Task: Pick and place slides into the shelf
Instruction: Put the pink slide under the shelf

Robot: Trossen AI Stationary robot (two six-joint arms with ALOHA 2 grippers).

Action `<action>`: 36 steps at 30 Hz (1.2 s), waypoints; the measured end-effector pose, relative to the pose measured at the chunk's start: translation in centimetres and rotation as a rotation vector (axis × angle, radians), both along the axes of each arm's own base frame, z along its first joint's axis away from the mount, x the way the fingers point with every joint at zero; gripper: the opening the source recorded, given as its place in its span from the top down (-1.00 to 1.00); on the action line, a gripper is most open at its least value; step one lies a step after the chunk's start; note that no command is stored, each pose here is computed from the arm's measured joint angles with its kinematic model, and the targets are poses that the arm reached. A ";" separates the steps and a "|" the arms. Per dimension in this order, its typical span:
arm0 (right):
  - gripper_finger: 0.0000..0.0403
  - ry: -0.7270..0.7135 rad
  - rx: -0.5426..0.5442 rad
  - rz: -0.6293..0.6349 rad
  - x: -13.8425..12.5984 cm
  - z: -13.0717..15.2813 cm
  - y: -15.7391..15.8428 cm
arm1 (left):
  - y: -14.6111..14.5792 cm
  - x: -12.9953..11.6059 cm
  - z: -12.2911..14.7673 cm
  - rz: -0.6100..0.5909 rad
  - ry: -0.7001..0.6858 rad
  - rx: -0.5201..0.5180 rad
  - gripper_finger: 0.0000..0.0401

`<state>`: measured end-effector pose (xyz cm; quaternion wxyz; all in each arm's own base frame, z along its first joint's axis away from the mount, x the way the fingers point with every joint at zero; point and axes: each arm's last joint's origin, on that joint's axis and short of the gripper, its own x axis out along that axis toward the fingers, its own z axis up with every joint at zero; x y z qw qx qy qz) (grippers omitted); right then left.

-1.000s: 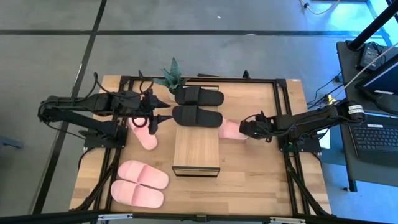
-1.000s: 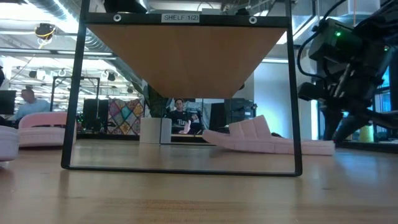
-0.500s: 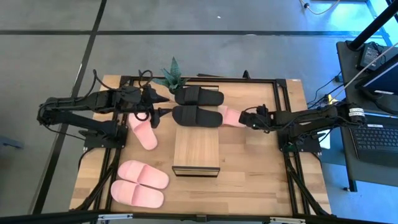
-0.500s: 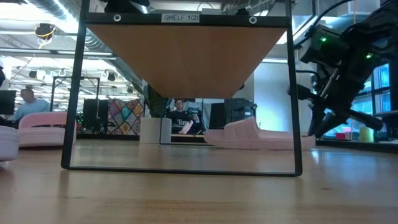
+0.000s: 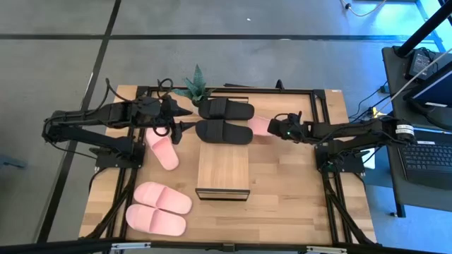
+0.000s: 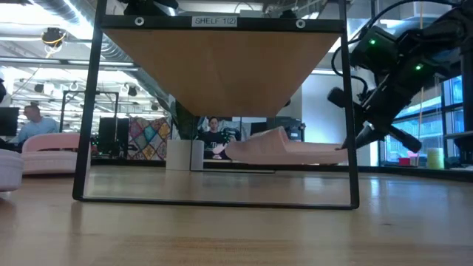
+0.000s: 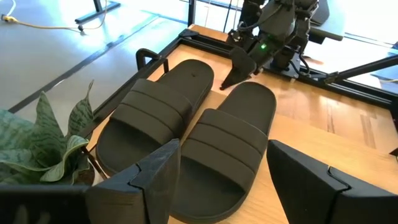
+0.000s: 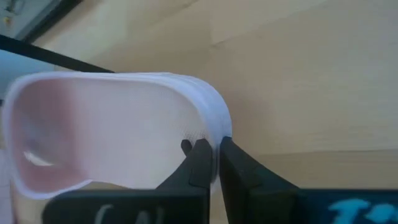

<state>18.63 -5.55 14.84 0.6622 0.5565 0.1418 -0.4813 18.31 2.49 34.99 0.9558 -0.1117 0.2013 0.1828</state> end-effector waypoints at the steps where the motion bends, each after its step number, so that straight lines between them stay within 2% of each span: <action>1: 0.91 -0.010 -0.002 0.001 0.2 0.0 0.0 | 0.0 0.0 0.0 0.000 0.001 0.000 -0.14; 9: 0.91 -0.069 -0.017 0.030 2.3 -1.3 -0.5 | 0.0 0.0 0.0 -0.003 0.004 0.005 -0.14; 21: 0.91 0.014 -0.048 0.119 7.5 -1.4 -2.8 | 0.0 -0.1 -0.3 -0.002 0.033 0.002 -0.14; 26: 0.91 0.047 -0.027 0.132 8.3 -2.0 -3.3 | -0.1 -0.2 -0.3 -0.024 0.037 -0.015 -0.14; 36: 0.76 0.055 0.006 0.161 8.4 -2.4 -3.2 | -0.1 -0.2 -0.3 -0.027 0.036 -0.017 -0.14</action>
